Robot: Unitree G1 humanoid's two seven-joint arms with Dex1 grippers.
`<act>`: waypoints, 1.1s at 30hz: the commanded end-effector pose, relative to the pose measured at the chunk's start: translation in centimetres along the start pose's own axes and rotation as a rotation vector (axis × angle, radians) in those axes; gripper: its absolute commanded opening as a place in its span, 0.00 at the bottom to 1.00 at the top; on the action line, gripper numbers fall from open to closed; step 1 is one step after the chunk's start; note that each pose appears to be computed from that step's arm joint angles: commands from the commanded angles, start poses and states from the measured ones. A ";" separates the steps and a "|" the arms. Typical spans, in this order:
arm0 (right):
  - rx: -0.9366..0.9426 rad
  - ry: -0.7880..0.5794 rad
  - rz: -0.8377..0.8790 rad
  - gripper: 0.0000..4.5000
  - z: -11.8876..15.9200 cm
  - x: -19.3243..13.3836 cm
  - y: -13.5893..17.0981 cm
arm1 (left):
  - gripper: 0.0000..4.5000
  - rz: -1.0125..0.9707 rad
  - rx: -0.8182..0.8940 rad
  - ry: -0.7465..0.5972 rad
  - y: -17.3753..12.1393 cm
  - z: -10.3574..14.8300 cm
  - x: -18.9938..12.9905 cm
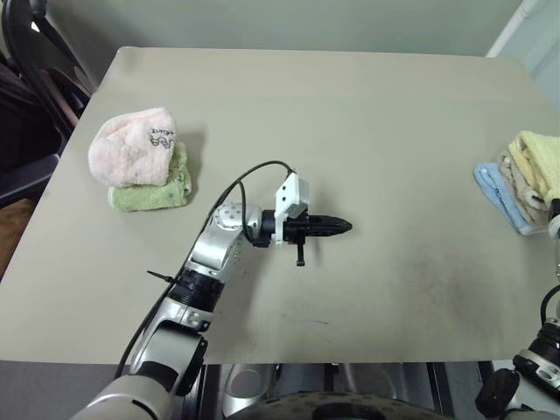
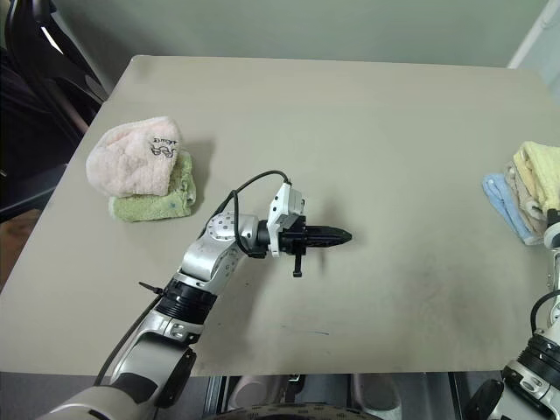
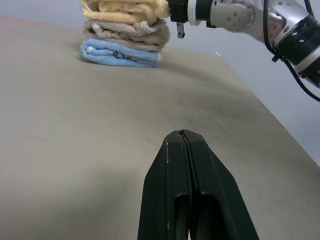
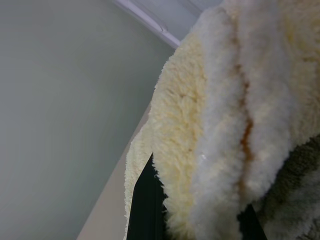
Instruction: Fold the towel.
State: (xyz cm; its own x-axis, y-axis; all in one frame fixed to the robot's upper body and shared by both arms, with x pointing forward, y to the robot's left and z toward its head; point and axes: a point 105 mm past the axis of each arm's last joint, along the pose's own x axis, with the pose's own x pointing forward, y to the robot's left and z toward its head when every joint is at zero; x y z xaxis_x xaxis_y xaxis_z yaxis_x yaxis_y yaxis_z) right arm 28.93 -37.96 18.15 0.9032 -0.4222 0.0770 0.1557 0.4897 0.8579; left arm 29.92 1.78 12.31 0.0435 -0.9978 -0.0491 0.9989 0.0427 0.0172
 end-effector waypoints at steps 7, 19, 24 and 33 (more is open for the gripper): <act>-0.016 -0.059 0.096 0.00 3.6 0.7 3.1 | 0.00 0.014 0.034 -0.026 0.0 1.0 0.0; -0.053 0.027 0.008 0.00 2.0 0.9 0.2 | 0.00 0.025 0.034 -0.022 0.1 0.3 -0.2; -0.077 0.075 -0.061 0.00 0.4 0.0 -2.1 | 0.00 0.032 0.036 -0.014 0.2 0.0 -0.5; -0.063 0.038 -0.113 0.27 1.4 -0.4 -3.4 | 0.00 0.022 0.042 -0.013 -0.1 0.0 -0.2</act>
State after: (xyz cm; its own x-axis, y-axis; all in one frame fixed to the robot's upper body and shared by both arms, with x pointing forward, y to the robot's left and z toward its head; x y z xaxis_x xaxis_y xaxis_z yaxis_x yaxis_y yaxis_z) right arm 28.32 -39.54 14.77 0.9093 -0.4095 -0.0743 0.2872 0.4884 0.8240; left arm 30.05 2.17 11.91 0.0734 -0.9960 -0.0500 0.9968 0.0716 0.0360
